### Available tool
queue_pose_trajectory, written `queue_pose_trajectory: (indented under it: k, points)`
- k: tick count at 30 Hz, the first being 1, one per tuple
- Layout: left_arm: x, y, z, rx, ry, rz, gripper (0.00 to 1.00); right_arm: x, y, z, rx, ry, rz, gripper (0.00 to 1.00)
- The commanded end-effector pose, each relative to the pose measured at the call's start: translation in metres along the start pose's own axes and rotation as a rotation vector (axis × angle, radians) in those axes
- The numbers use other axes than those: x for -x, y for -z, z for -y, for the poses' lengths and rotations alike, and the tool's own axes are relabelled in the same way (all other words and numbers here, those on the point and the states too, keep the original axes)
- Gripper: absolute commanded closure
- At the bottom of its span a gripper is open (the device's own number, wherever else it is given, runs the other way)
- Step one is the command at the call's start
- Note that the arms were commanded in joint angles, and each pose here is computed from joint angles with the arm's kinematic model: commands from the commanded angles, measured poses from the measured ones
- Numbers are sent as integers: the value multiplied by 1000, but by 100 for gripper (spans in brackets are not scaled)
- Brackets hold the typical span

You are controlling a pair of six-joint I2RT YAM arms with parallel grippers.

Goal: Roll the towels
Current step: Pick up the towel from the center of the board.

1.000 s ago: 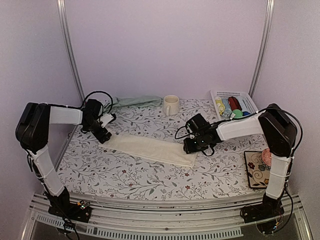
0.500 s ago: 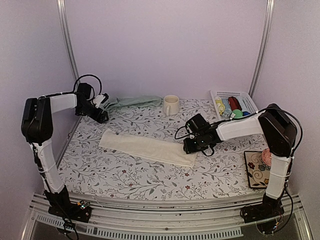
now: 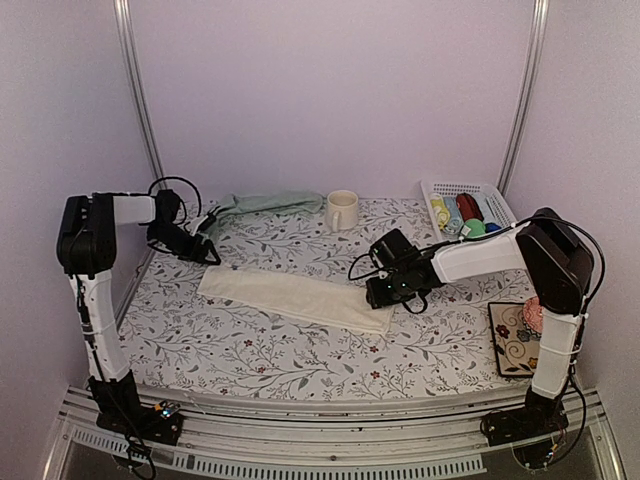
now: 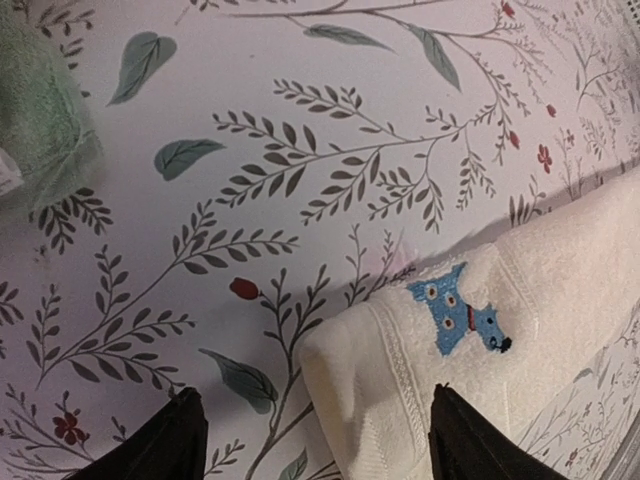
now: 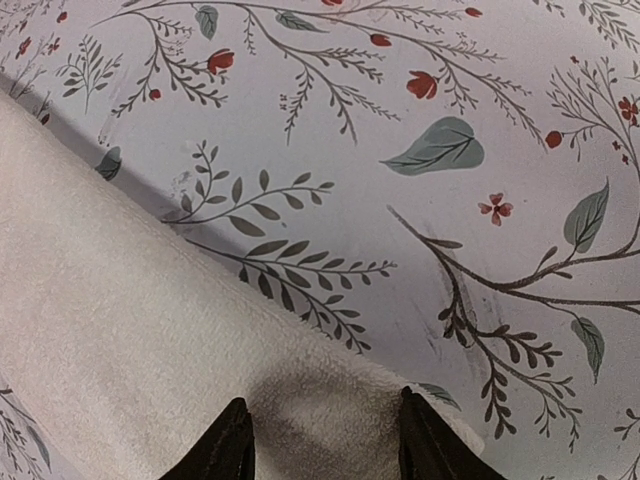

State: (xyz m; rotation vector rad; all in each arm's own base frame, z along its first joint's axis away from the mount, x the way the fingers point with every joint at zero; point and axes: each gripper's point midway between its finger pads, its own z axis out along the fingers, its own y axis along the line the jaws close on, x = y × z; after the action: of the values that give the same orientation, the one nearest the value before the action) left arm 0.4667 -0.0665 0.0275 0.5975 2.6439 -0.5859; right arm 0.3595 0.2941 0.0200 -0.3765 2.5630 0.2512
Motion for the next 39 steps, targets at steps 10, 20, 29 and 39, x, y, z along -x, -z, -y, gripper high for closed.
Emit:
queue_pose_trajectory:
  k: [10, 20, 29, 39]
  points:
    - [12, -1, 16, -110, 30, 26, 37, -7, -2, 0, -10, 20, -8, 50]
    - [10, -9, 18, -139, 49, 13, 47, -6, -1, -2, -10, 26, -4, 50]
    - [13, -11, 25, -171, 45, 22, 66, -8, -3, -2, -16, 30, -8, 50]
    - [17, -16, 21, -150, 51, 33, 100, -9, -3, -1, -23, 33, -11, 50]
